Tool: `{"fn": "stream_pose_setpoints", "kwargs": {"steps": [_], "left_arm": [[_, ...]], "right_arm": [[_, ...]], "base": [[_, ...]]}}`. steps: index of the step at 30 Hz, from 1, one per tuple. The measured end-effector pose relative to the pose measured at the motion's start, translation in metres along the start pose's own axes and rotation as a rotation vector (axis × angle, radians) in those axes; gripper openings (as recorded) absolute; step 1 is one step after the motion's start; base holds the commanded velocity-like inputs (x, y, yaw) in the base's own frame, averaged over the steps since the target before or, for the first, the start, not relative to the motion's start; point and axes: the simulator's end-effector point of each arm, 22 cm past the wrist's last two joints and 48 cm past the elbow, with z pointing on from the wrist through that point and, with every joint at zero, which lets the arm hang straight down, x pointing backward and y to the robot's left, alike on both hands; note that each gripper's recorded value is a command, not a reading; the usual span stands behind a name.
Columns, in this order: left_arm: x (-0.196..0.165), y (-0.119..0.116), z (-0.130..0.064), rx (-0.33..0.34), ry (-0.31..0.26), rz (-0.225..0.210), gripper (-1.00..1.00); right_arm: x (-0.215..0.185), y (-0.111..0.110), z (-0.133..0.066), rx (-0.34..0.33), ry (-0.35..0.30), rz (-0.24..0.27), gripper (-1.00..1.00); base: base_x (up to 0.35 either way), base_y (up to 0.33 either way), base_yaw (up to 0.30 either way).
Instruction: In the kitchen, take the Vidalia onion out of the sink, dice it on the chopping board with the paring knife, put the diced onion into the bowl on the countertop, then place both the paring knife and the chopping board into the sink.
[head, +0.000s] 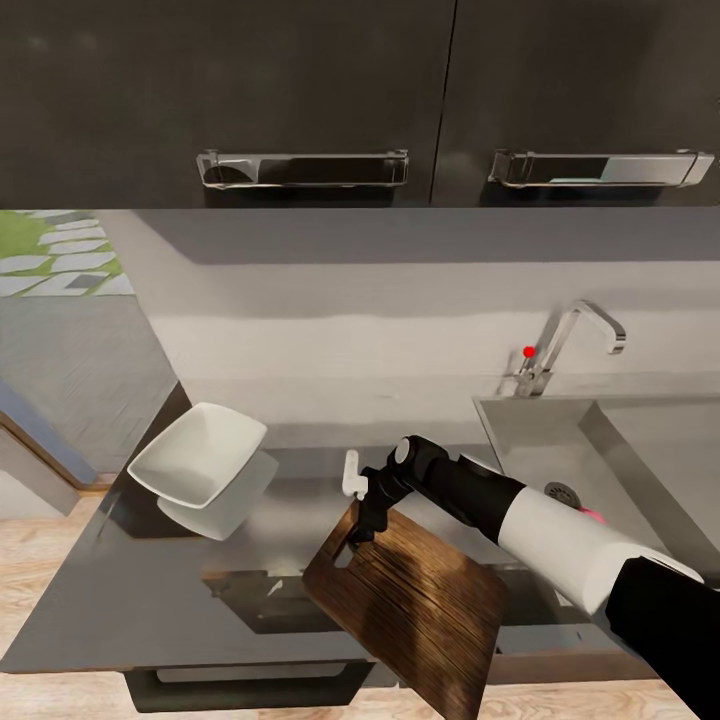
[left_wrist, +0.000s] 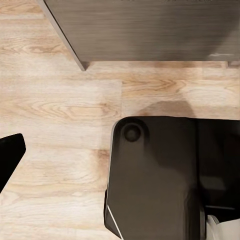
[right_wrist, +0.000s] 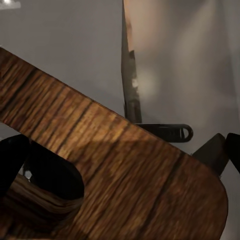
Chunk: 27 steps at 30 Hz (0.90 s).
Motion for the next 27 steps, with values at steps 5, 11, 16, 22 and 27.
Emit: {"fn": "stream_pose_setpoints", "kwargs": {"steps": [5,11,16,22,27], "left_arm": [[-0.001,0.000,0.001,0.000,-0.006,-0.001,1.00],[-0.003,0.000,0.003,0.000,-0.015,-0.002,1.00],[-0.005,-0.001,0.004,0.000,-0.024,-0.003,1.00],[-0.007,-0.001,0.006,0.000,-0.032,-0.004,1.00],[-0.009,-0.001,0.007,0.000,-0.040,-0.005,1.00]], "right_arm": [[0.000,0.003,0.000,-0.001,0.001,-0.002,-1.00],[0.002,0.006,-0.002,-0.003,0.017,-0.005,-1.00],[-0.001,0.005,-0.005,0.003,0.015,-0.008,-1.00],[-0.003,0.005,-0.010,0.011,0.015,-0.013,-1.00],[-0.005,0.004,-0.013,0.018,0.015,-0.016,-1.00]], "base": [[0.000,0.000,0.000],[0.000,0.000,0.000],[0.000,0.000,0.000],[0.000,0.000,0.000],[0.000,0.000,0.000]]}}
